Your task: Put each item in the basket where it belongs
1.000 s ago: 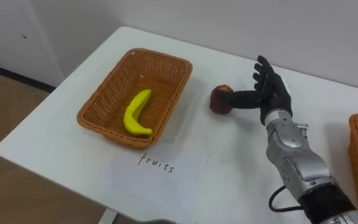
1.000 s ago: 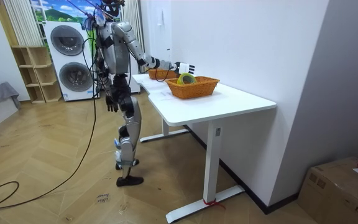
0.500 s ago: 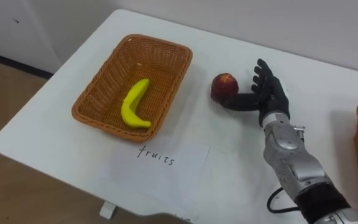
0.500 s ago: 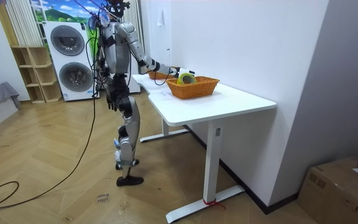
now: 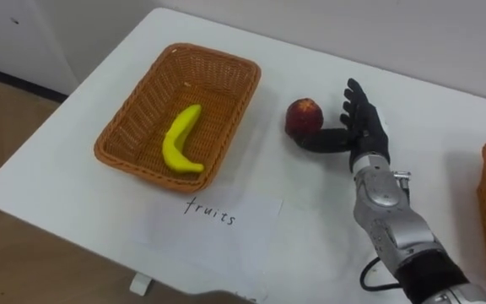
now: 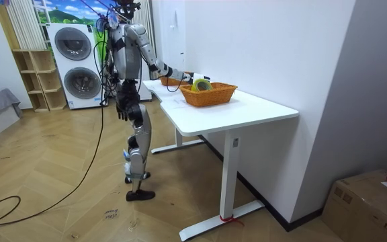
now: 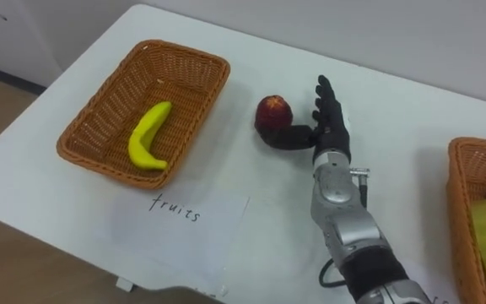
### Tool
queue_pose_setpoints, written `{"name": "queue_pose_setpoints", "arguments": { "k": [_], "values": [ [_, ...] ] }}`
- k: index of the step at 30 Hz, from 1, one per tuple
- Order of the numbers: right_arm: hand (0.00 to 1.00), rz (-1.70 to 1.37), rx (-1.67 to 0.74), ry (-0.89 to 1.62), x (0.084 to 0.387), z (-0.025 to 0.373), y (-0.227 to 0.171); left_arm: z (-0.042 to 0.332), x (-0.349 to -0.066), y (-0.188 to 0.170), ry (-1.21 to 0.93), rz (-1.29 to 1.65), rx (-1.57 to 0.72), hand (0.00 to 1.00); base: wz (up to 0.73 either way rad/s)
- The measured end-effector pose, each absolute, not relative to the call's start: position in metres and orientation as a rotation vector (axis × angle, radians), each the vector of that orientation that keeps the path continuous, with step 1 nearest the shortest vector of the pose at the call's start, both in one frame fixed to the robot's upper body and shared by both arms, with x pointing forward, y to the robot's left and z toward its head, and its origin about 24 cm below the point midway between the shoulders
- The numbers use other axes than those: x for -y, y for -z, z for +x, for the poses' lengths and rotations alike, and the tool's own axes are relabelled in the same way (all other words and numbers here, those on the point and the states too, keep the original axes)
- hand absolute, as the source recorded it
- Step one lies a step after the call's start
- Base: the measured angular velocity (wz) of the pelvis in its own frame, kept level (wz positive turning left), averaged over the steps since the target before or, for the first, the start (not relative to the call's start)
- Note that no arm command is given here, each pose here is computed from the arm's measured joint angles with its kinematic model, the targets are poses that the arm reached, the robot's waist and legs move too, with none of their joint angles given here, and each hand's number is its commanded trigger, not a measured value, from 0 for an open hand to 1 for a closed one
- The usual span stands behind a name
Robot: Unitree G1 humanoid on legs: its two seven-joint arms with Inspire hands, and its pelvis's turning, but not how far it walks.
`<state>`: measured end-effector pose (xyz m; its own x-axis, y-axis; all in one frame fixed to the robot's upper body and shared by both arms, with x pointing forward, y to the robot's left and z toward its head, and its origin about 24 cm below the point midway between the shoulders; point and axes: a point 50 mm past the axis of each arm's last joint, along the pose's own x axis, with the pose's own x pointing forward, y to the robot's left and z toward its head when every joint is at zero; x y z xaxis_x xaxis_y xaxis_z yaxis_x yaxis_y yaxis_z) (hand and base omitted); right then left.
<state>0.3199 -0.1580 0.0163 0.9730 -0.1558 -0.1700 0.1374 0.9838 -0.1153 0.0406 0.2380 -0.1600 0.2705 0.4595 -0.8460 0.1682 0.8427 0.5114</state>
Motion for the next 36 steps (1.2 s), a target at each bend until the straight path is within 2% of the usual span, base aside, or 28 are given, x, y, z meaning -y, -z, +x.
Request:
{"name": "queue_pose_setpoints", "arguments": {
  "k": [18,36],
  "values": [
    [0.00,-0.444,-0.016,0.076,0.130,0.318,-0.030,0.037,-0.242,0.159,-0.238,0.597,-1.290,0.00,0.00],
    [0.00,-0.474,-0.032,0.054,0.130,0.316,-0.026,0.039,-0.251,0.157,-0.248,0.621,-1.287,0.00,0.00]
  ]
}}
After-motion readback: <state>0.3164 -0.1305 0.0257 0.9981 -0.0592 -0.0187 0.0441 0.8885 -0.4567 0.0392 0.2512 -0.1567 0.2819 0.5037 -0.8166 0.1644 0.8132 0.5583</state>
